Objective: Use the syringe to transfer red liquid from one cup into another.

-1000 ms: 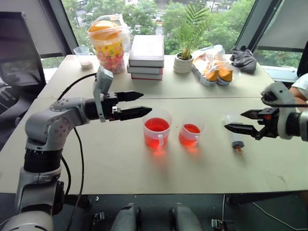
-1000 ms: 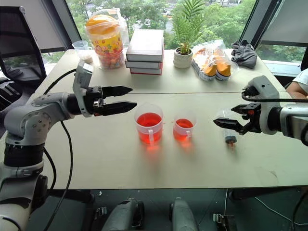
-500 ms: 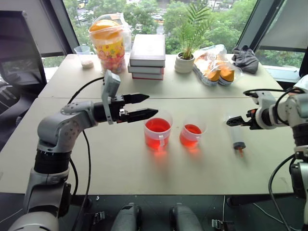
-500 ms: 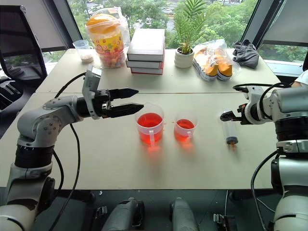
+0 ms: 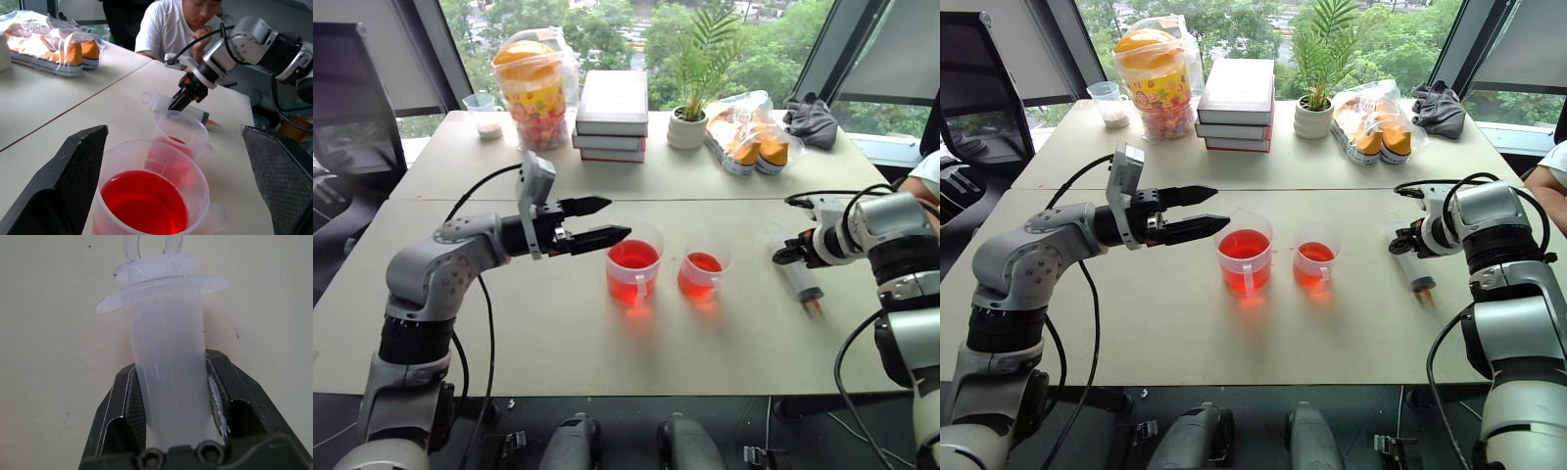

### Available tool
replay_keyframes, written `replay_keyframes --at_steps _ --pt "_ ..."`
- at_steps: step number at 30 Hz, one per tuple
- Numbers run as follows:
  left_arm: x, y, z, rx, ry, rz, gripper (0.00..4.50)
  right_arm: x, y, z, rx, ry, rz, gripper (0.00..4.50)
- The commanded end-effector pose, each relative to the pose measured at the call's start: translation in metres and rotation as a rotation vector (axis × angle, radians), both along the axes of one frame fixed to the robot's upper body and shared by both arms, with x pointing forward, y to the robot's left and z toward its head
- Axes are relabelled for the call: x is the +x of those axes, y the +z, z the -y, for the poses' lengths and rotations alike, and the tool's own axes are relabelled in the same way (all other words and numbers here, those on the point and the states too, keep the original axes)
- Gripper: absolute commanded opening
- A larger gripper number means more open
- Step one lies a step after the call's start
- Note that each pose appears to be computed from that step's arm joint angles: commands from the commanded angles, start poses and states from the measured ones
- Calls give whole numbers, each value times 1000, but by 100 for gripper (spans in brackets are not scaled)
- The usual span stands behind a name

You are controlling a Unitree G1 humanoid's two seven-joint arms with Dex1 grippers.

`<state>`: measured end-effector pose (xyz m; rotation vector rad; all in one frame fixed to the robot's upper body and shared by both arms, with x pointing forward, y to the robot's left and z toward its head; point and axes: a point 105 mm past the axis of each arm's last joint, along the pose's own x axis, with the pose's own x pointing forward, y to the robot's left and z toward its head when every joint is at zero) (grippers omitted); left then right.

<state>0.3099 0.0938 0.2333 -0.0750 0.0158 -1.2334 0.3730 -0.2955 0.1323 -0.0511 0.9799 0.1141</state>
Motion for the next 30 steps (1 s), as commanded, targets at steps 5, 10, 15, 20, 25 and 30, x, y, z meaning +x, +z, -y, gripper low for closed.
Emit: replay_keyframes --at_steps 5,10,15,20,25,30 --pt "-4 19 -3 -10 -13 85 450 13 68 -5 -13 79 261 137" --pt "1 24 -5 6 -24 98 450 7 148 -49 117 253 677 137" --pt "8 32 -5 14 -41 105 450 -17 200 -100 271 416 1054 137" --pt "13 40 -8 30 -55 120 450 -40 219 -154 481 546 1322 137" --pt "14 44 -11 44 -60 126 450 -54 194 -199 663 701 1348 137" --pt "12 49 -15 57 -62 127 450 -52 150 -232 699 793 1304 137"
